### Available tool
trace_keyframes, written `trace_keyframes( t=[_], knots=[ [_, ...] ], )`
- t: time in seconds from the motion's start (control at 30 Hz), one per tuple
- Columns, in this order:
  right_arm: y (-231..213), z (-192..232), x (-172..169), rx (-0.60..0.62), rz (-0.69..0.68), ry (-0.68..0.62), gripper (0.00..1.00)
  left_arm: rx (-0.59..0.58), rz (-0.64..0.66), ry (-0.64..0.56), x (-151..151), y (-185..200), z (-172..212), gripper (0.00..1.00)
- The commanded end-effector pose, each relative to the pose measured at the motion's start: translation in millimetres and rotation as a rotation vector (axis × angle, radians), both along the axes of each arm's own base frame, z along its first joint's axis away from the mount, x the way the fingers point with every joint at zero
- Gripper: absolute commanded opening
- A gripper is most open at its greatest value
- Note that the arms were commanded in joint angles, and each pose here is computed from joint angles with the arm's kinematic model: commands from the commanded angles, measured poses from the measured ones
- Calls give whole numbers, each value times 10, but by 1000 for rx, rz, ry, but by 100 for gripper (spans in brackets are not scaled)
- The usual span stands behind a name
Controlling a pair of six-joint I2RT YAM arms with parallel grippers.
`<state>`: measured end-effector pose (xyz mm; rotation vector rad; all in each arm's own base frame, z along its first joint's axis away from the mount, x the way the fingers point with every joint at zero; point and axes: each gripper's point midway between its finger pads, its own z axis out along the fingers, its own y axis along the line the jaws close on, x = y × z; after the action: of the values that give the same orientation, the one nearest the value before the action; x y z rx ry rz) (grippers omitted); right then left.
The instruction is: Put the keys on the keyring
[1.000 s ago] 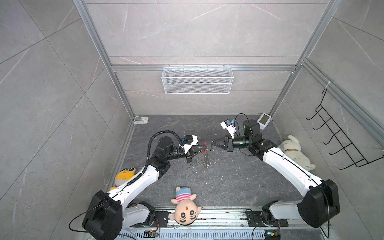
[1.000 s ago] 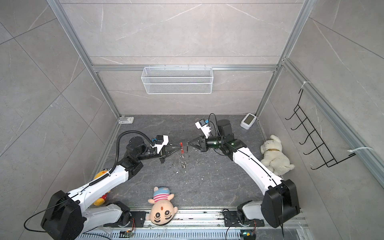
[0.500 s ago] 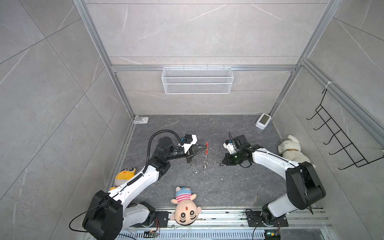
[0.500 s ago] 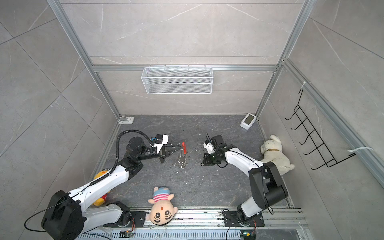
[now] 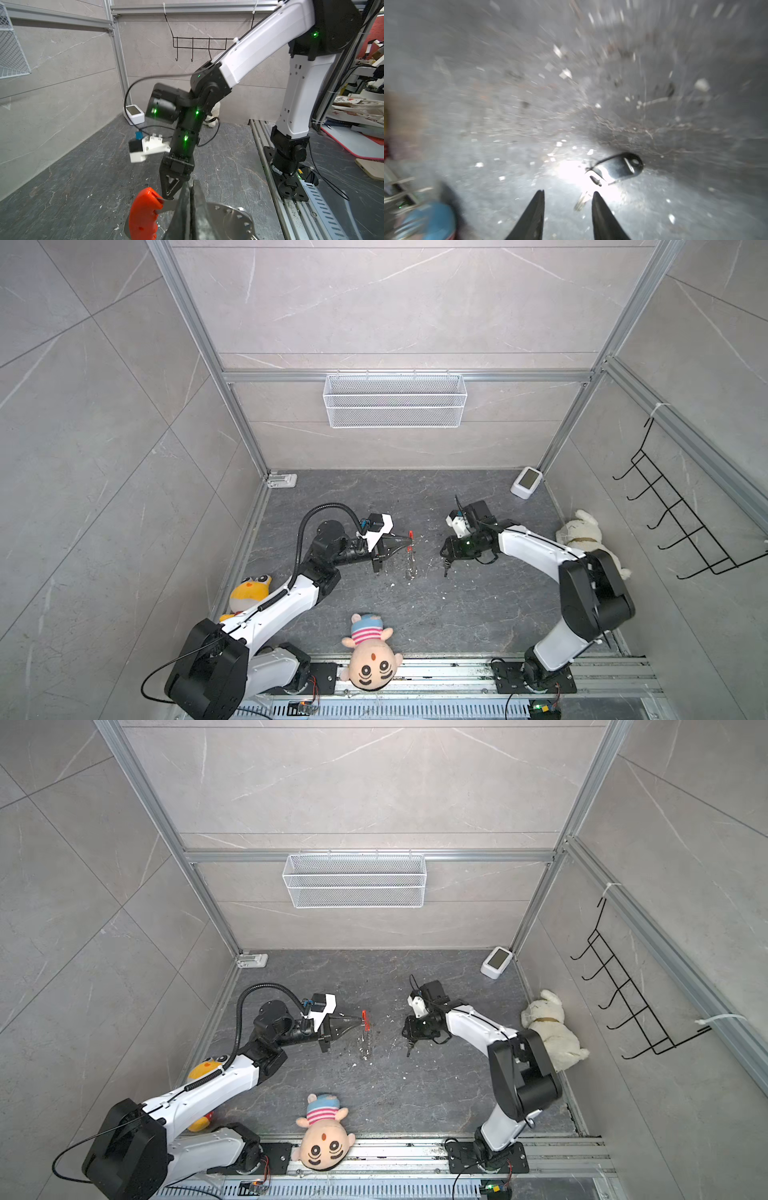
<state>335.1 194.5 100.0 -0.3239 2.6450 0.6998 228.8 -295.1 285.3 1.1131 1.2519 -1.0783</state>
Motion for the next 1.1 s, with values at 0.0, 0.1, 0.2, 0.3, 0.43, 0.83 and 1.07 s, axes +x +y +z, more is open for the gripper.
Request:
trace_keyframes(
  t=[0.0, 0.1, 0.2, 0.3, 0.43, 0.83, 1.07],
  knots=[
    [254, 871, -116, 227, 132, -248, 40, -68, -20, -83, -22, -8, 283, 0],
    [545, 1507, -420, 449, 301, -455, 31, -93, -36, -76, -8, -32, 320, 0],
    [713, 1874, -645, 534, 393, -574, 30, -130, -57, -64, -2, -54, 386, 0],
    [825, 2049, -770, 619, 449, -588, 31, -168, -69, -54, 5, -61, 453, 0],
    [916, 2117, -835, 676, 494, -577, 31, -225, -70, -52, 22, -44, 561, 0],
    [1015, 2078, -828, 730, 528, -531, 29, -247, -70, -53, 26, -36, 664, 0],
    [1098, 2107, -860, 743, 548, -532, 8, -249, -72, -53, 37, -40, 661, 0]
  ],
)
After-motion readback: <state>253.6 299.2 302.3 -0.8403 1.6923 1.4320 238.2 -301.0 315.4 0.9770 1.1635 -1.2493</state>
